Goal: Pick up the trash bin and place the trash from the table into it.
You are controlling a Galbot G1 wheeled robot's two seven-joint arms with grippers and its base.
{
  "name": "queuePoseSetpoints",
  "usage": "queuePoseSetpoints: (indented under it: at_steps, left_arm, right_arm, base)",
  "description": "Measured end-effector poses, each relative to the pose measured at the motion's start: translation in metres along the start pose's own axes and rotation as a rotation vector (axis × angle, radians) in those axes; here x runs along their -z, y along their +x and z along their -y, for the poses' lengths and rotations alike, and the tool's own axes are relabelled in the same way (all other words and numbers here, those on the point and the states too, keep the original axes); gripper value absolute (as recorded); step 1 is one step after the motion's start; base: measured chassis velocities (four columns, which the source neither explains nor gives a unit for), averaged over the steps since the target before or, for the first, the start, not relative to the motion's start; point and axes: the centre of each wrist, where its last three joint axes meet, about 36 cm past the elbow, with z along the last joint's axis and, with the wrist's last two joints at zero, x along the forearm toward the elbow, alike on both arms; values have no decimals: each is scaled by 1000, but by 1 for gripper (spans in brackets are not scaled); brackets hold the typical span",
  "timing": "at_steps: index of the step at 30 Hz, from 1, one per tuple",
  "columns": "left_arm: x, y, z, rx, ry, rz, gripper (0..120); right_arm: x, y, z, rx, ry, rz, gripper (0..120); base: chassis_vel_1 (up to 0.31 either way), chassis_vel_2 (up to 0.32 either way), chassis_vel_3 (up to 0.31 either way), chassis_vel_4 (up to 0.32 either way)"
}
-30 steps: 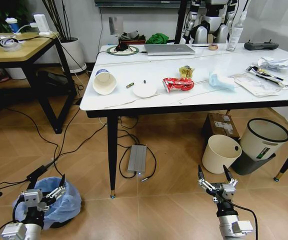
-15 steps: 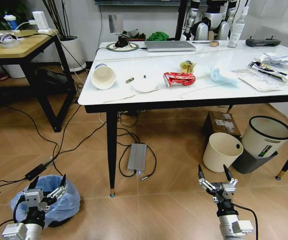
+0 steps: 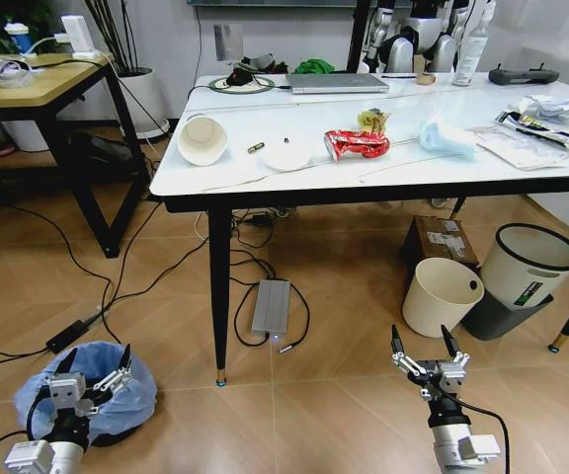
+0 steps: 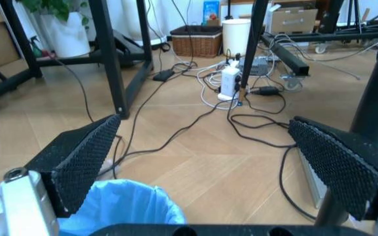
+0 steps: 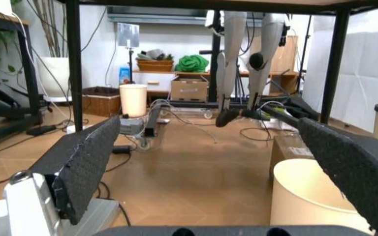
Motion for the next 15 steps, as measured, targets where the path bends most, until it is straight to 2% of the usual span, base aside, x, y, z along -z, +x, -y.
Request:
queuePoseSetpoints:
  at_steps: [15]
  left_arm:
    - [-2,0,0,7,1,0,100]
  right_arm:
    - [-1,0,-3,0,-6,1,100]
  base:
    - [0,0,0,0]
